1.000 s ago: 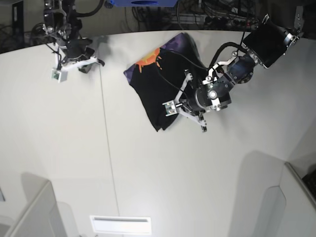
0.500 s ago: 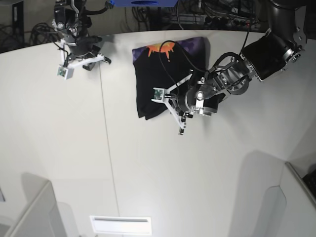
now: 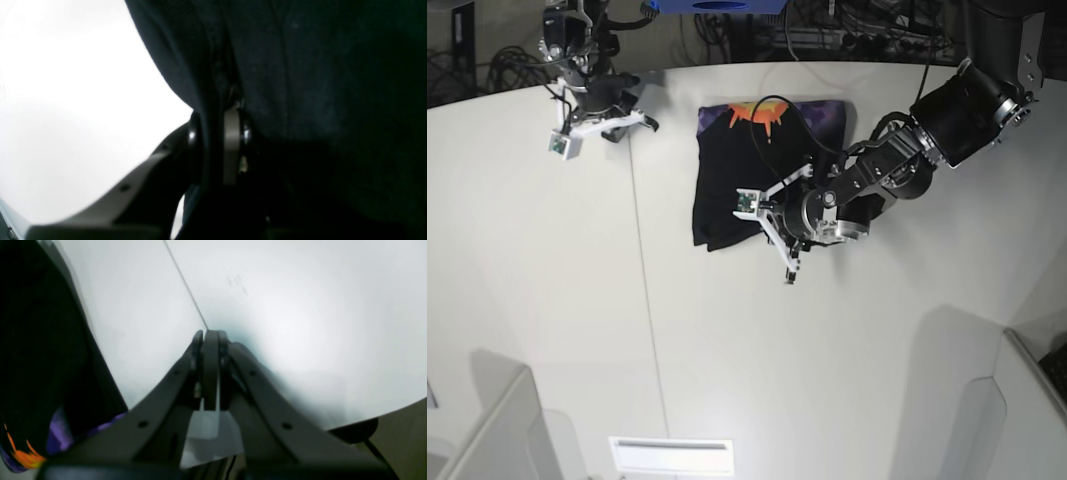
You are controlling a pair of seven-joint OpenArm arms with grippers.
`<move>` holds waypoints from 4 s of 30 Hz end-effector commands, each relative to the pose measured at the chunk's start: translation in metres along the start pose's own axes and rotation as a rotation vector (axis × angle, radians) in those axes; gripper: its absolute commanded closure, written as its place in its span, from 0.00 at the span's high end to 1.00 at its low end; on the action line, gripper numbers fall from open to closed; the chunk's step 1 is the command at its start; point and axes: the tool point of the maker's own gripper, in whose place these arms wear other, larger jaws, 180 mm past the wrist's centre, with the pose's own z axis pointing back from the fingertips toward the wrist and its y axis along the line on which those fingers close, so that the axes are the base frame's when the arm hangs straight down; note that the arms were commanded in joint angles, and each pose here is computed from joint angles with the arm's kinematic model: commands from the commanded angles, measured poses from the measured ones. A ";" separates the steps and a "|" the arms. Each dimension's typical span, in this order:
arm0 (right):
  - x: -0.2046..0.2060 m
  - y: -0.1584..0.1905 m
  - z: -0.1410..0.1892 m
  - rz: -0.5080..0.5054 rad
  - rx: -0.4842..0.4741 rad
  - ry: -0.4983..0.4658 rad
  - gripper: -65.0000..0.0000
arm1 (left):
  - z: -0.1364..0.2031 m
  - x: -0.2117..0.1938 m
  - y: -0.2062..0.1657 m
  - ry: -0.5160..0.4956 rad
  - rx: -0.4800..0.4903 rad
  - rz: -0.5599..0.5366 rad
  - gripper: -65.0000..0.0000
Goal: Fold the T-shirt properly
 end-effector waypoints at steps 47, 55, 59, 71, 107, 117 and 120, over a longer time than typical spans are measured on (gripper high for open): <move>0.009 0.005 0.001 0.016 0.015 -0.033 0.00 | -0.002 0.003 0.039 0.050 0.038 -0.058 0.46; 0.009 0.006 0.001 0.017 0.016 -0.031 0.00 | 0.024 0.019 0.081 -0.014 0.164 -0.019 0.47; 0.009 0.006 0.001 0.018 0.017 -0.031 0.00 | 0.027 0.021 0.086 -0.018 0.176 -0.026 0.57; 0.009 0.006 0.001 0.019 0.018 -0.031 0.00 | 0.061 0.049 0.126 -0.094 0.302 -0.046 0.61; 0.032 -0.042 0.072 0.796 -0.013 -0.441 0.00 | 0.201 -0.096 -0.058 -0.373 0.670 1.006 0.00; -0.017 -0.046 0.082 0.853 0.097 -0.275 0.00 | 0.206 -0.109 -0.119 -0.297 0.594 1.153 0.00; -0.030 -0.057 0.089 0.859 0.085 -0.228 0.00 | 0.204 -0.119 -0.138 -0.252 0.573 1.195 0.00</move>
